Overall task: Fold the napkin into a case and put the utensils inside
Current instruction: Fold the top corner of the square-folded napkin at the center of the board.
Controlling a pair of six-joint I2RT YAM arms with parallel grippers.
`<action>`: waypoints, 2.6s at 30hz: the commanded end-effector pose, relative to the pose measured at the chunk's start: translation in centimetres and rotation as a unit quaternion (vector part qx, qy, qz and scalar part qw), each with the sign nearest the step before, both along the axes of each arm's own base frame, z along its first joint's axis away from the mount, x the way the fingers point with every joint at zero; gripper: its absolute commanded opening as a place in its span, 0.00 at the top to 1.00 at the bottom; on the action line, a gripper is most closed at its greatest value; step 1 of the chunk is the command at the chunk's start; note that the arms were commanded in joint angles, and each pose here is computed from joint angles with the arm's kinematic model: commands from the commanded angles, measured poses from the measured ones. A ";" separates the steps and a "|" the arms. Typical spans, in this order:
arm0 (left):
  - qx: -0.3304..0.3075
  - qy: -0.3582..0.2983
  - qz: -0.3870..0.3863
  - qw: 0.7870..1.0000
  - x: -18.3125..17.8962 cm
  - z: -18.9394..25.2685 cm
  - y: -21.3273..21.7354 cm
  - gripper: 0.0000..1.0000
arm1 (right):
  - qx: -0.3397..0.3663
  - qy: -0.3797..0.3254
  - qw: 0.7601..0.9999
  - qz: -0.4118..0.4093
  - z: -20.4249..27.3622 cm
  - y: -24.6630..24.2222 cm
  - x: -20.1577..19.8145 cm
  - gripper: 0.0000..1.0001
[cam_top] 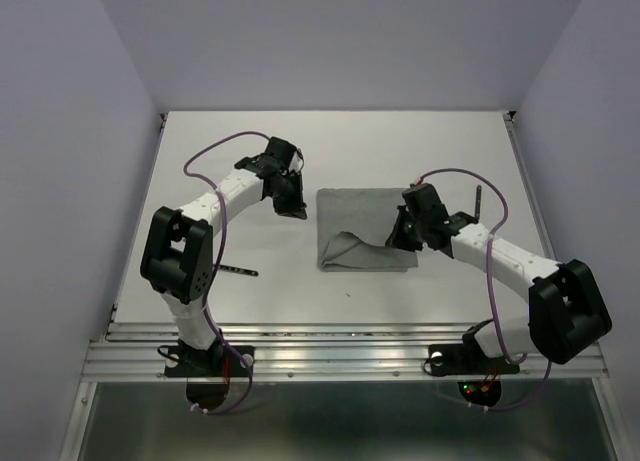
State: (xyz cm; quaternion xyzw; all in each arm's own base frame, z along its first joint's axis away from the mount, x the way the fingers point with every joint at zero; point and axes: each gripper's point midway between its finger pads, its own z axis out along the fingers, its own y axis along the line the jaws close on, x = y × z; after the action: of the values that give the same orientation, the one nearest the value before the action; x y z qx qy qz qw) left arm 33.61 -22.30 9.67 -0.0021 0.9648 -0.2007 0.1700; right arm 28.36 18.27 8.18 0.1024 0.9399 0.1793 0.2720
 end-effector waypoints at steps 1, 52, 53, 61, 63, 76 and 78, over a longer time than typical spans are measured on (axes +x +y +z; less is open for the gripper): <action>-0.013 -0.002 -0.036 0.999 -0.3 0.3 -1.5 0.90 | 0.003 -0.004 1.000 -0.017 0.7 -0.6 -1.1 0.99; -0.013 0.114 -0.186 0.976 -9.2 -7.0 -4.7 0.90 | -0.103 -0.035 0.993 -0.054 2.6 -5.1 -0.7 0.99; -0.014 0.113 -0.187 0.976 -9.1 -7.0 -4.7 0.90 | -0.095 -0.039 0.994 -0.046 2.9 -4.5 -0.4 0.99; -0.048 0.108 -0.199 0.973 -9.5 -4.8 -5.7 0.90 | -0.060 -0.055 0.997 -0.010 3.7 -1.1 3.1 0.99; -0.057 0.115 -0.205 0.970 -10.1 -5.0 -5.8 0.90 | -0.055 -0.058 0.997 -0.006 3.8 -0.6 3.6 0.99; -0.032 0.132 -0.192 0.972 -10.6 -6.9 -4.8 0.90 | -0.016 -0.075 0.996 0.040 4.5 3.9 8.1 0.99; -0.023 0.125 -0.186 0.974 -10.2 -6.7 -4.6 0.90 | -0.011 -0.072 0.996 0.047 4.3 4.4 8.5 0.99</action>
State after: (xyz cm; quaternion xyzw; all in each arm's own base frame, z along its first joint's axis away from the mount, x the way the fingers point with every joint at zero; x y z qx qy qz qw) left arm 23.58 -27.26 2.46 0.1437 0.9543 -0.2620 0.0005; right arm 34.86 20.24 10.34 0.0658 0.9391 0.1466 0.3037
